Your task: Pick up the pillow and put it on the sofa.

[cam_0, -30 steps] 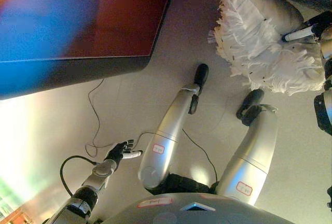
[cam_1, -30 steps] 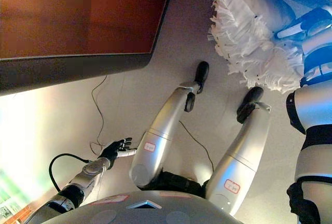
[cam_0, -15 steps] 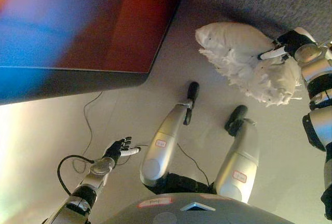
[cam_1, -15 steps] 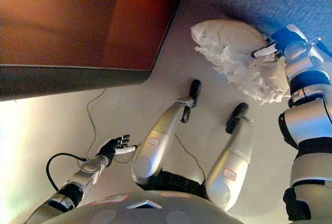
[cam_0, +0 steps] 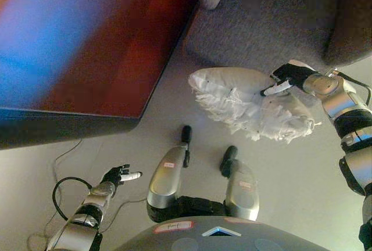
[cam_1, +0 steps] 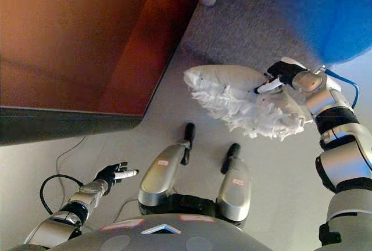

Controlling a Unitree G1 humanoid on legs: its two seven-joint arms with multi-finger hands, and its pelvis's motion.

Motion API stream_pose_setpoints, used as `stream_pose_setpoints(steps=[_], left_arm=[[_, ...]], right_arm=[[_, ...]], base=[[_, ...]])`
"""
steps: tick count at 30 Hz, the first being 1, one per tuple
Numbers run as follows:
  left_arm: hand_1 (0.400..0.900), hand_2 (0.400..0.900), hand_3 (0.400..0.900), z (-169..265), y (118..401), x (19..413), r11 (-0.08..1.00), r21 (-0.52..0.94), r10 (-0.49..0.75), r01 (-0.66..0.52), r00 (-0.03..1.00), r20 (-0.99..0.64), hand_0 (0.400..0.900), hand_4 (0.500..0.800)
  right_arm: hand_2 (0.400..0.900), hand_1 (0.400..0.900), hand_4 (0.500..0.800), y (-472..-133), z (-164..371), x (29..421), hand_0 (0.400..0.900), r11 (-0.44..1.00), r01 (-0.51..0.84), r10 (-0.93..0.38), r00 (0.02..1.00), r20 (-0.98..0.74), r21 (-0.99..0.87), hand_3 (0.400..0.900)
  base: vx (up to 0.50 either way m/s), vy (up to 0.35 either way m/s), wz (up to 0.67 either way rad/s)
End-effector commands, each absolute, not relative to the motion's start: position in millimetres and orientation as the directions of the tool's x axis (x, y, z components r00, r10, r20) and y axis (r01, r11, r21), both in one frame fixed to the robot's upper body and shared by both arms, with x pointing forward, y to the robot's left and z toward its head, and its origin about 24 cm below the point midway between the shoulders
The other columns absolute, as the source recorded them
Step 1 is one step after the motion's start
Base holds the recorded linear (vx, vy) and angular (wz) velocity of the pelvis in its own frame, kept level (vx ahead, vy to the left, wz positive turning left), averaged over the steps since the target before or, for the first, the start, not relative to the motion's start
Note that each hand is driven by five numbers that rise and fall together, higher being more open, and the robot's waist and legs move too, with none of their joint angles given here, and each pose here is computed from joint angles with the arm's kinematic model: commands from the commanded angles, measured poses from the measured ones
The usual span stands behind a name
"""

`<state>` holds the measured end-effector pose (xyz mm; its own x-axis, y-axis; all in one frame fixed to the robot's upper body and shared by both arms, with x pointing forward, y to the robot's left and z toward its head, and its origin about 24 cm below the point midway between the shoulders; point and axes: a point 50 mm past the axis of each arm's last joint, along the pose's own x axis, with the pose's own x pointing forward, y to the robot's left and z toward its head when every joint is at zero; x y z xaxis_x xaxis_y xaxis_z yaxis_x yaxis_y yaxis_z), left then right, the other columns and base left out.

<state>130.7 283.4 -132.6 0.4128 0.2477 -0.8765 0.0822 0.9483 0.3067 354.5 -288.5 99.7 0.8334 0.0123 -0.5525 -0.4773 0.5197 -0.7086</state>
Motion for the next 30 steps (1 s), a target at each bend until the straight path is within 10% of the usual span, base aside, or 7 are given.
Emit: stream_pose_setpoints(steps=[1,14,30], left_arm=[[0.9,0.9,0.9,-140.8,310.3,63.7,0.912,0.376,0.347,0.162,0.181,-0.92,0.9,0.8],[0.9,0.9,0.9,-142.3,315.9,38.8,0.908,0.369,0.363,0.198,0.065,-0.929,0.9,0.8],[0.9,0.9,0.9,-145.9,313.6,0.9,0.897,0.395,0.411,0.2,-0.05,-0.91,0.9,0.8]], right_arm=[[0.4,0.4,0.5,-277.0,155.4,361.8,0.4,0.618,-0.424,0.21,0.901,-0.38,-0.662,0.4],[0.4,0.4,0.5,-288.2,196.9,373.7,0.4,0.813,-0.315,0.237,0.947,-0.217,-0.49,0.4],[0.4,0.4,0.5,-382.1,196.3,340.1,0.4,0.906,-0.058,-0.132,0.903,-0.41,-0.419,0.4]], base=[[0.233,0.075,0.03],[0.19,0.134,0.11],[0.279,-0.174,0.48]])
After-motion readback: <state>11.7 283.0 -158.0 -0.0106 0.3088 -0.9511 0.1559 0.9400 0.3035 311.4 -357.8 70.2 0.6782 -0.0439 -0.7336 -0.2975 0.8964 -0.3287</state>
